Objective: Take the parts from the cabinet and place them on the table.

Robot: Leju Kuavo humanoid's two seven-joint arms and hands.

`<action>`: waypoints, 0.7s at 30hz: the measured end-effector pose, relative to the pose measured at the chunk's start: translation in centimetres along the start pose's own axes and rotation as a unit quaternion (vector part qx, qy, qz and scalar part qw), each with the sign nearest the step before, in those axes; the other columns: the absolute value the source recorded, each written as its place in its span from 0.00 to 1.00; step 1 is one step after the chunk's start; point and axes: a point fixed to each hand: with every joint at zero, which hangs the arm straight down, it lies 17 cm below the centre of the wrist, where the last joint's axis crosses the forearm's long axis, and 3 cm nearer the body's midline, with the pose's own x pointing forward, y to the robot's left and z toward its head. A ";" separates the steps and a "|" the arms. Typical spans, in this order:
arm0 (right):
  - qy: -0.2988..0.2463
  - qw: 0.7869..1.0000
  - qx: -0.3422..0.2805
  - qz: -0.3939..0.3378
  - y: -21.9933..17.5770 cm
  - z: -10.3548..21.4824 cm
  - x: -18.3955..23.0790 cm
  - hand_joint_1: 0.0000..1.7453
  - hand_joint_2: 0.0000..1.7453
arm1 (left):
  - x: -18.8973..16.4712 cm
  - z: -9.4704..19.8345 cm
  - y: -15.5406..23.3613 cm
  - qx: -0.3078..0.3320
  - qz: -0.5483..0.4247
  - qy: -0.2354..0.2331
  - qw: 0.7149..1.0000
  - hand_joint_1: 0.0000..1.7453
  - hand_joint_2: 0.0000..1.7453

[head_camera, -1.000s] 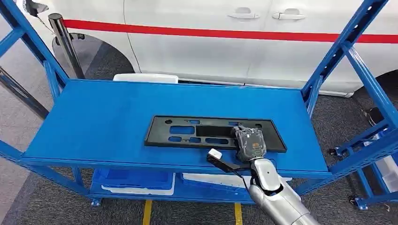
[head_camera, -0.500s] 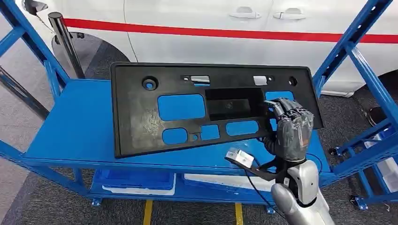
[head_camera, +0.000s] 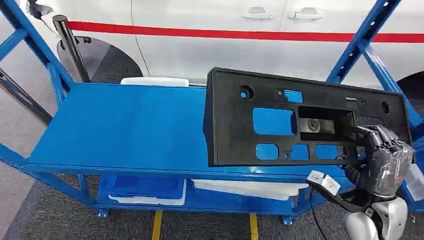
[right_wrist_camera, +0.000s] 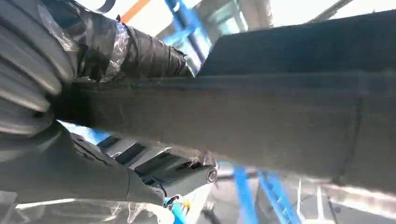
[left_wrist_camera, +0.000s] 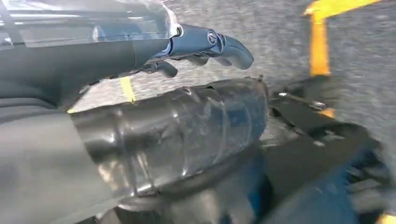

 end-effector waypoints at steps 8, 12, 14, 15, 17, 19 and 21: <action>0.022 1.000 -0.008 0.004 -1.3 0.4 -0.9 1.00 1.00 | 0.7 0.0 0.3 0.007 0.015 0.004 1.000 0.00 0.00; 0.012 1.000 -0.005 0.007 -1.8 0.6 -0.4 1.00 1.00 | -0.2 0.4 -0.1 -0.002 0.032 0.026 0.999 0.00 0.00; 0.006 1.000 0.017 0.004 -1.5 1.5 0.8 1.00 1.00 | -3.8 1.4 -0.1 -0.001 0.097 0.091 0.991 0.00 0.00; 0.000 1.000 0.028 0.001 -1.2 1.9 1.7 1.00 1.00 | -5.2 2.3 0.5 0.007 0.151 0.126 0.980 0.00 0.00; -0.013 0.999 0.042 -0.014 -0.9 2.7 3.1 1.00 1.00 | -7.1 4.1 0.6 0.016 0.205 0.157 0.966 0.00 0.00; -0.034 0.998 0.045 -0.028 -0.5 2.5 5.2 1.00 1.00 | -7.0 5.5 1.5 0.032 0.231 0.138 0.963 0.00 0.00; -0.061 0.997 0.033 -0.043 0.1 0.8 8.4 1.00 1.00 | -3.9 5.7 2.9 0.041 0.214 0.053 0.975 0.00 0.00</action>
